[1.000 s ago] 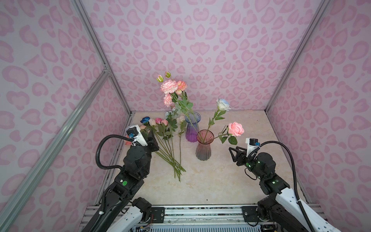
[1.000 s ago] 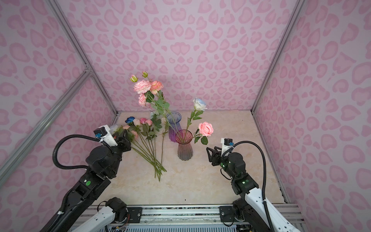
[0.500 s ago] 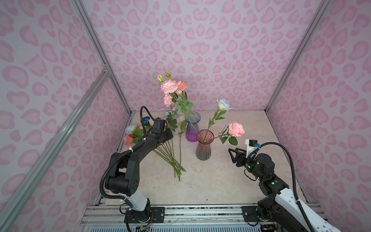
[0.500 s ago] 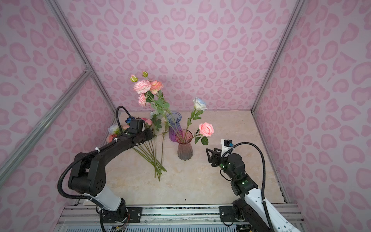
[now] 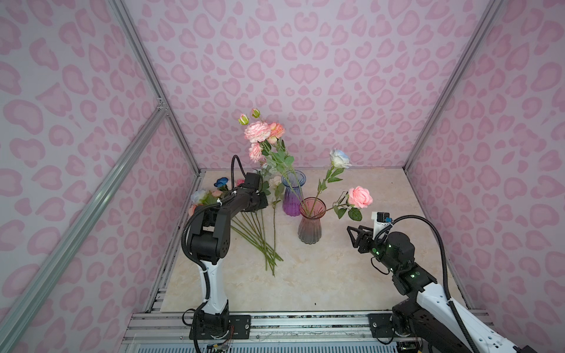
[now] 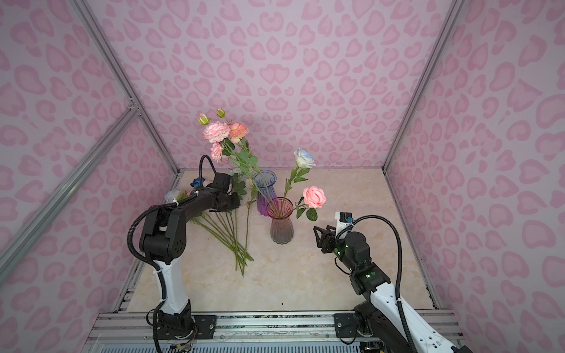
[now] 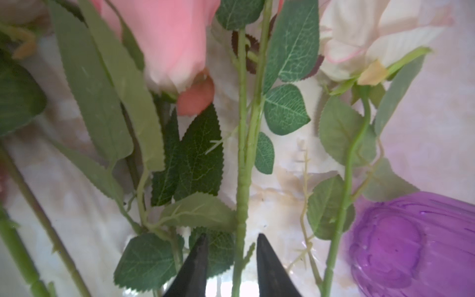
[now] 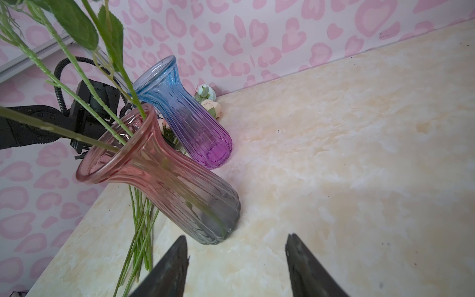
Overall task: Arrange flowers in a vase
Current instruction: Pick up the flower from the flowers.
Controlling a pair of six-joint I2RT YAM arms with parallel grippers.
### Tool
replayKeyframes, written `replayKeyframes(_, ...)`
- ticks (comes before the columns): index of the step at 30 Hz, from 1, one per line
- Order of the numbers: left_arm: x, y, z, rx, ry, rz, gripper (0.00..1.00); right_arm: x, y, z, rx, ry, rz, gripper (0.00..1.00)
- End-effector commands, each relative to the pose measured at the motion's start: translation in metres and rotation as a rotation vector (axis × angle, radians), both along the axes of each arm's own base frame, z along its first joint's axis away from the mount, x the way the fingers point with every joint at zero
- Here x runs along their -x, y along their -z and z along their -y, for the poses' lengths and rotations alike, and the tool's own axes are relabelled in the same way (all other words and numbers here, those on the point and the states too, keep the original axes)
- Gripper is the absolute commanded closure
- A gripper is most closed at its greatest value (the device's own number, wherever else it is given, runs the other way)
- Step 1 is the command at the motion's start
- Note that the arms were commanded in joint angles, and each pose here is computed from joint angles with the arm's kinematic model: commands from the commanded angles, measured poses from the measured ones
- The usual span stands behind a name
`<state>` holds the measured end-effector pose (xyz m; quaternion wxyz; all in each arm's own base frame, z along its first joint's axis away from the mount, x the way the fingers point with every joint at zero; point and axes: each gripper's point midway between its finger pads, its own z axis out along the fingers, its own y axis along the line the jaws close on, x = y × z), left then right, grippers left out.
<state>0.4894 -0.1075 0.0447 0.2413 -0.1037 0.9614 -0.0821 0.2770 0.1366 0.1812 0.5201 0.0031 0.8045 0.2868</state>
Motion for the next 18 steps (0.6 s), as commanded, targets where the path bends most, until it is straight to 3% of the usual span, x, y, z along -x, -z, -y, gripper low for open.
replayKeyframes(1, 0.004, 0.007, -0.003, -0.033, 0.022, -0.032, 0.68, -0.003, -0.005, 0.0, 0.005, 0.002, 0.029, 0.38)
replayKeyframes(8, 0.003, -0.005, 0.003, -0.019, 0.068, -0.016, 0.96, -0.002, -0.006, 0.0, 0.006, 0.0, 0.029, 0.38)
replayKeyframes(18, 0.02, -0.104, 0.009, 0.08, 0.072, 0.164, 0.97, -0.002, -0.01, -0.003, -0.01, -0.012, 0.037, 0.37)
